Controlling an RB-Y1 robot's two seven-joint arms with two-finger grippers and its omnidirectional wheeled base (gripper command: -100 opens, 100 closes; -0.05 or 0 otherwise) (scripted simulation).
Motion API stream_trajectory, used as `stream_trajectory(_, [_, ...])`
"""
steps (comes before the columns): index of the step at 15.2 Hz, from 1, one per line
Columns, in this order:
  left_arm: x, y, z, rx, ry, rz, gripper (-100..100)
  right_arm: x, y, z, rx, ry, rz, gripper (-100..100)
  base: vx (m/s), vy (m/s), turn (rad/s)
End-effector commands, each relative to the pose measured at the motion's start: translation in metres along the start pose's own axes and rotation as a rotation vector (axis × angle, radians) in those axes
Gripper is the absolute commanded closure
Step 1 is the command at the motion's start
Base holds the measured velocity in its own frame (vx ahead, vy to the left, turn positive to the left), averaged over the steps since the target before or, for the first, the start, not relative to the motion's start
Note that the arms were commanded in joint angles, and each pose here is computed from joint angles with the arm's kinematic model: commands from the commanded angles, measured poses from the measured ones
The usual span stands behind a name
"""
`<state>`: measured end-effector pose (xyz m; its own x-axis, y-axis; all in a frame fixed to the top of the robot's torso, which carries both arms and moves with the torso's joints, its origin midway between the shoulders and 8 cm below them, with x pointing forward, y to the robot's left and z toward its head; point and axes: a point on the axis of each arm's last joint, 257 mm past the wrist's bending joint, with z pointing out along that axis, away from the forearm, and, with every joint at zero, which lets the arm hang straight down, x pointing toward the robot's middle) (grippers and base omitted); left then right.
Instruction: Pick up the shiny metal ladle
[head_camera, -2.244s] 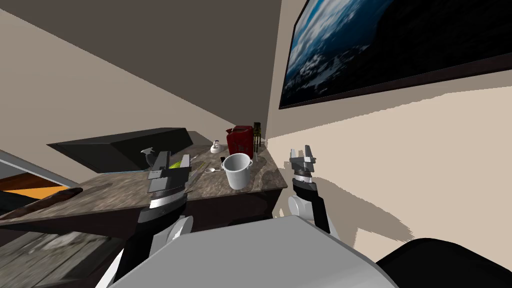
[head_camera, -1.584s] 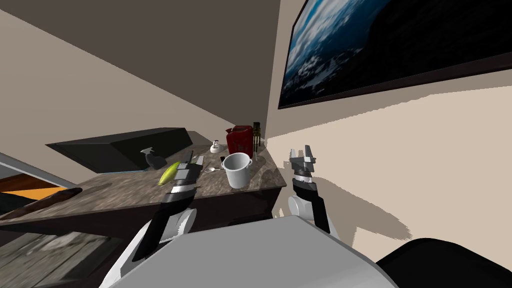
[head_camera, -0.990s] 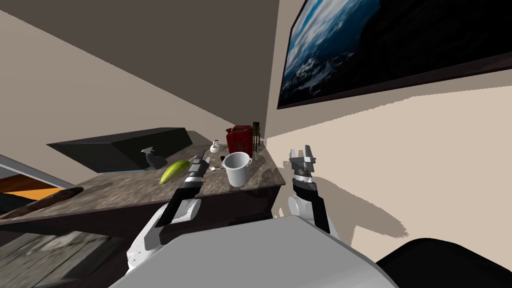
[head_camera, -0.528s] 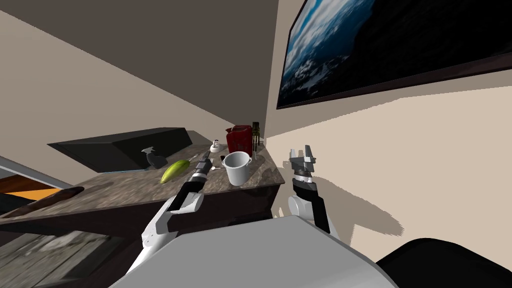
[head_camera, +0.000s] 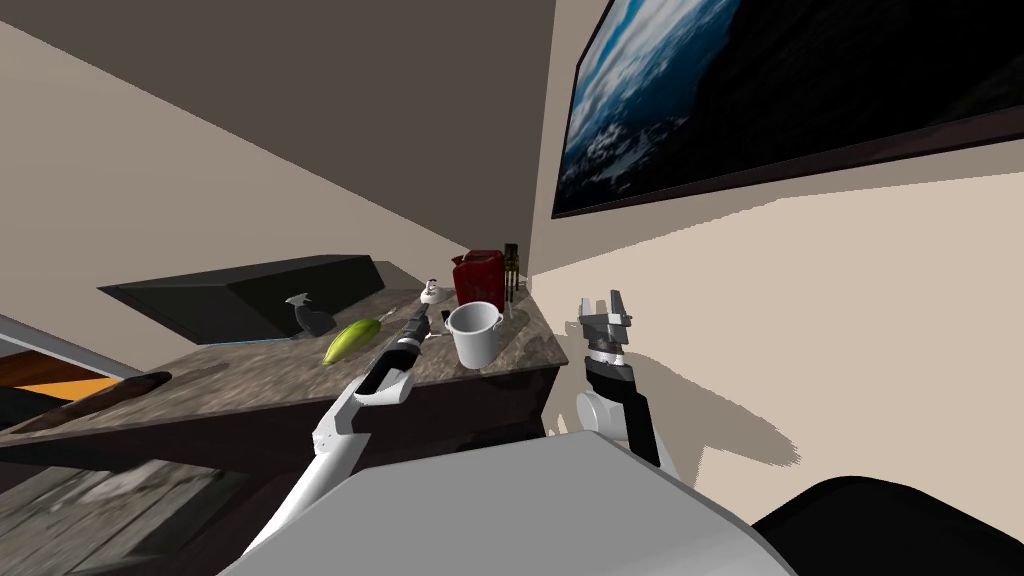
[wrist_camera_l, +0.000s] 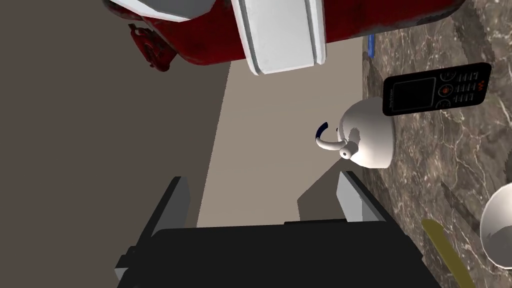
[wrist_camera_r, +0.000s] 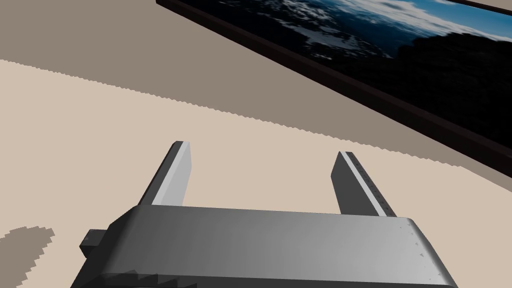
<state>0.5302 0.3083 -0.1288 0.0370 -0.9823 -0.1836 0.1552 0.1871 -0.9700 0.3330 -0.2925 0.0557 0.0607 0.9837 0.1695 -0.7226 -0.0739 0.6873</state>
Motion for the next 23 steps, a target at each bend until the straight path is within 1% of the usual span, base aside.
stream_trajectory(1, [-0.002,0.021,0.008,-0.066,0.002,-0.001,-100,0.0,0.0,0.0,0.0,0.0,0.0,0,-0.027,0.007,-0.017])
stream_trajectory(2, [-0.002,0.021,0.008,-0.066,0.002,-0.001,-100,0.0,0.0,0.0,0.0,0.0,0.0,0,-0.019,0.006,-0.008])
stream_trajectory(3, [-0.003,0.028,0.019,-0.098,0.006,-0.002,-100,0.0,0.0,0.0,0.0,0.0,0.0,0,-0.024,0.009,-0.008])
stream_trajectory(4, [-0.003,0.037,0.021,-0.124,0.005,-0.002,-100,0.0,0.0,0.0,0.0,0.0,0.0,0,-0.024,0.009,-0.014])
stream_trajectory(5, [-0.003,0.04,0.02,-0.133,0.004,-0.002,-100,0.0,0.0,0.0,0.0,0.0,0.0,0,-0.016,0.006,-0.01])
stream_trajectory(6, [-0.003,0.044,0.032,-0.16,0.008,-0.004,-100,0.0,0.0,0.0,0.0,0.0,0.0,0,-0.02,0.007,-0.012])
stream_trajectory(7, [-0.004,0.057,0.032,-0.195,0.006,-0.004,-100,0.0,0.0,0.0,0.0,0.0,0.0,0,-0.022,0.007,-0.015])
stream_trajectory(8, [-0.004,0.059,0.032,-0.201,0.006,-0.004,-100,0.0,0.0,0.0,0.0,0.0,0.0,0,-0.016,0.005,-0.005])
stream_trajectory(9, [-0.005,0.062,0.042,-0.228,0.009,-0.006,-100,0.0,0.0,0.0,0.0,0.0,0.0,0,-0.021,0.007,-0.011])
stream_trajectory(10, [-0.005,0.07,0.043,-0.253,0.008,-0.007,-100,0.0,0.0,0.0,0.0,0.0,0.0,0,-0.025,0.01,-0.015])
stream_trajectory(11, [-0.005,0.076,0.042,-0.269,0.007,-0.007,-100,0.0,0.0,0.0,0.0,0.0,0.0,0,-0.017,0.008,-0.007])
stream_trajectory(12, [-0.006,0.077,0.051,-0.291,0.01,-0.01,-100,0.0,0.0,0.0,0.0,0.0,0.0,0,-0.019,0.008,-0.011])
stream_trajectory(13, [-0.006,0.084,0.054,-0.315,0.009,-0.01,-100,0.0,0.0,0.0,0.0,0.0,0.0,0,-0.019,0.01,-0.016])
stream_trajectory(14, [-0.007,0.093,0.051,-0.338,0.007,-0.01,-100,0.0,0.0,0.0,0.0,0.0,0.0,0,-0.014,0.009,-0.008])
stream_trajectory(15, [-0.007,0.093,0.051,-0.338,0.007,-0.01,-100,0.0,0.0,0.0,0.0,0.0,0.0,0,-0.008,0.006,0.0])
stream_trajectory(16, [-0.007,0.098,0.06,-0.375,0.009,-0.014,-100,0.0,0.0,0.0,0.0,0.0,0.0,0,-0.013,0.006,-0.004])
stream_trajectory(17, [-0.008,0.107,0.06,-0.402,0.007,-0.015,-100,0.0,0.0,0.0,0.0,0.0,0.0,0,-0.017,0.008,-0.019])
stream_trajectory(18, [-0.008,0.108,0.059,-0.407,0.007,-0.015,-100,0.0,0.0,0.0,0.0,0.0,0.0,0,-0.013,0.009,-0.011])
stream_trajectory(19, [-0.009,0.112,0.066,-0.436,0.007,-0.019,-100,0.0,0.0,0.0,0.0,0.0,0.0,0,-0.016,0.012,-0.01])
stream_trajectory(20, [-0.009,0.118,0.067,-0.46,0.006,-0.02,-100,0.0,0.0,0.0,0.0,0.0,0.0,0,-0.017,0.012,-0.013])
stream_trajectory(21, [-0.009,0.122,0.065,-0.476,0.006,-0.019,-100,0.0,0.0,0.0,0.0,0.0,0.0,0,-0.012,0.009,-0.011])
stream_trajectory(22, [-0.009,0.122,0.065,-0.476,0.006,-0.019,-100,0.0,0.0,0.0,0.0,0.0,0.0,0,-0.007,0.006,-0.003])
stream_trajectory(23, [-0.01,0.127,0.074,-0.513,0.006,-0.025,-100,0.0,0.0,0.0,0.0,0.0,0.0,0,-0.011,0.01,-0.007])
